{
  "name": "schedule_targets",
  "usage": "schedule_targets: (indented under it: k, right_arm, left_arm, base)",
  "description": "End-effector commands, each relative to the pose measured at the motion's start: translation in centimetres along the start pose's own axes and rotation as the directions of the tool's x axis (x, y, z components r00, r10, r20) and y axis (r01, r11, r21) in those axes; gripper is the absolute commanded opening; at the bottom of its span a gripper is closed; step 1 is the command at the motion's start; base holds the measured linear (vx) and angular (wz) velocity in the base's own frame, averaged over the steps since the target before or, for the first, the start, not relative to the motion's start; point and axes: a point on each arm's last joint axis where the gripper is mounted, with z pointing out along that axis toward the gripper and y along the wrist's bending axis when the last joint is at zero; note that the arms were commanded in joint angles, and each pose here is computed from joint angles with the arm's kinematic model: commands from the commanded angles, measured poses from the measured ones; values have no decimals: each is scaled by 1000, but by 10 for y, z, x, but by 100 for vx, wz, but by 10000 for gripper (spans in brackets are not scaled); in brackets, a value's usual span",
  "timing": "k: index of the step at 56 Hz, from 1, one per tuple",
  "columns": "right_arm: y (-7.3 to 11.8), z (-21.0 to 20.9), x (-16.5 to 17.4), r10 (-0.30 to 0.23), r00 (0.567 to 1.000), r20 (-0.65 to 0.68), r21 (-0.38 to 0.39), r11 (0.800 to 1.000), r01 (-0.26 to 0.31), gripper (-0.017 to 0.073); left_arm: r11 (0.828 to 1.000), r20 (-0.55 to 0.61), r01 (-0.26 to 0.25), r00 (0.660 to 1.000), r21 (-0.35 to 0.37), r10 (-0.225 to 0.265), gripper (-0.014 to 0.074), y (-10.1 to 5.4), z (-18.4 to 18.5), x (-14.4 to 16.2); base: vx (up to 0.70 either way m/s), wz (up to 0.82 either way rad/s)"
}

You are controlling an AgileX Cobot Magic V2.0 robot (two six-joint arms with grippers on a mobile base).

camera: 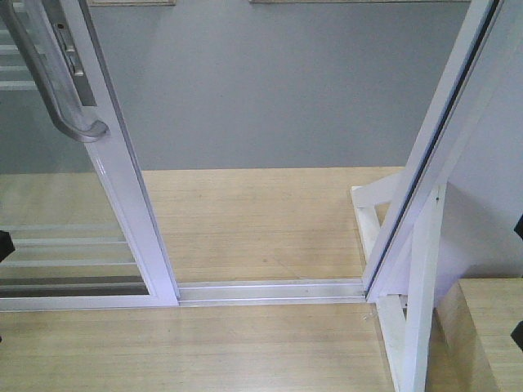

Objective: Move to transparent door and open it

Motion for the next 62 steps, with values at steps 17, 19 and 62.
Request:
schedule_targets:
  k: [17,19,62]
  right_arm:
    - [-1,-2,-16,-5,995,104,8,1000,4,-1]
    - [-1,-2,-16,-5,995,104,8,1000,4,-1]
    - [-1,-2,-16,-5,995,104,8,1000,4,-1]
  left_arm:
    - [1000,98,26,995,-10,-25,0,0,-4,-14]
    - [1000,98,26,995,-10,-25,0,0,-4,-14]
    - [991,88,-82,992,-105,91,0,8,-4,-12]
  base:
    - [0,0]
    - [0,0]
    - [0,0]
